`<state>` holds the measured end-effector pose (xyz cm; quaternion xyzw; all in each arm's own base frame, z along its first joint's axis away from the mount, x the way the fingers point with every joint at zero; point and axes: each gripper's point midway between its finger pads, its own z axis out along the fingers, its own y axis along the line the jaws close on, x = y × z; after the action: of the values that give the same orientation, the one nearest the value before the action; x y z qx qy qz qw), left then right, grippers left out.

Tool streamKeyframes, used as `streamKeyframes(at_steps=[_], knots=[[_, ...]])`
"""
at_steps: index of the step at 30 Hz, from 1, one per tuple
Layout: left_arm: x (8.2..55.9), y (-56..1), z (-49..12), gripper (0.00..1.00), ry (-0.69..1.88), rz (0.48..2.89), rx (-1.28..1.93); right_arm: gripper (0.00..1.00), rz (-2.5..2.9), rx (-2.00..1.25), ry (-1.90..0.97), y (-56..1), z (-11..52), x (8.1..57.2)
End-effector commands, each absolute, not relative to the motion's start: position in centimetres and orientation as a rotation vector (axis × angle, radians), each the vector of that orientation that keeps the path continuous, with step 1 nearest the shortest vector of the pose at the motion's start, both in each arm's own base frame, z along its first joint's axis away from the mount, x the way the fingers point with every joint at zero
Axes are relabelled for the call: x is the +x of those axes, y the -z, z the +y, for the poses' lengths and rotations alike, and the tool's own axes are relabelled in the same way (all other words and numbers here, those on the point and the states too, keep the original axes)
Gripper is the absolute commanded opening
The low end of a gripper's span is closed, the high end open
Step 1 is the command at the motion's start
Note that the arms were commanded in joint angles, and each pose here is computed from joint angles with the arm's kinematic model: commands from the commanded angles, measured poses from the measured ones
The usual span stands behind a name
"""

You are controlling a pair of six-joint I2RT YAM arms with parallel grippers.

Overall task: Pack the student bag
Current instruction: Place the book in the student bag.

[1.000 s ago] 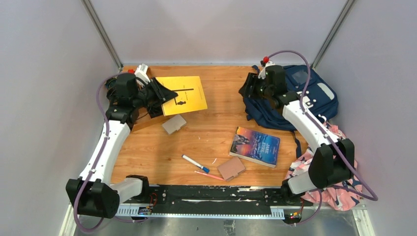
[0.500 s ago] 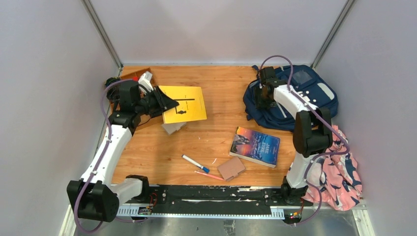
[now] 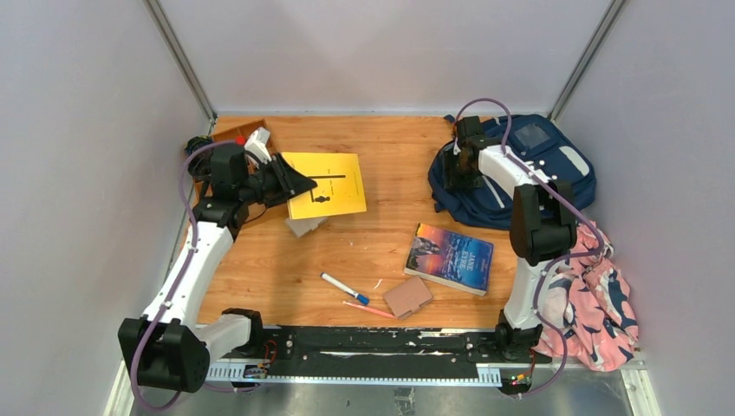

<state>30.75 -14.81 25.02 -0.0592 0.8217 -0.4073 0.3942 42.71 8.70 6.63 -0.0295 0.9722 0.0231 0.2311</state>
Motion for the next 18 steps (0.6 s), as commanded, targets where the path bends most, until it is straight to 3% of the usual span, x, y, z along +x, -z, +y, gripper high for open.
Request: streamKeyframes(at_steps=[1, 2, 4, 11, 18], knots=[[30.9, -27.5, -15.7, 0.00, 1.108, 1.979, -0.080, 0.52, 2.680, -0.083, -0.090, -6.4, 8.6, 43.1], [30.8, -27.4, -15.9, 0.00, 1.119, 1.985, -0.077, 0.39, 2.675, -0.082, -0.087, -6.6, 8.6, 43.3], [30.8, -27.0, -15.9, 0.00, 1.123, 2.001, -0.074, 0.02, 2.654, -0.076, -0.097, -7.3, 8.8, 43.8], [31.4, -26.3, -15.9, 0.00, 1.123, 2.002, -0.106, 0.00, 2.547, -0.172, -0.308, -13.1, 14.0, 46.4], [32.3, -26.1, -16.0, 0.00, 1.139, 1.995, -0.136, 0.00, 2.416, -0.296, -0.638, -18.9, 22.6, 45.0]])
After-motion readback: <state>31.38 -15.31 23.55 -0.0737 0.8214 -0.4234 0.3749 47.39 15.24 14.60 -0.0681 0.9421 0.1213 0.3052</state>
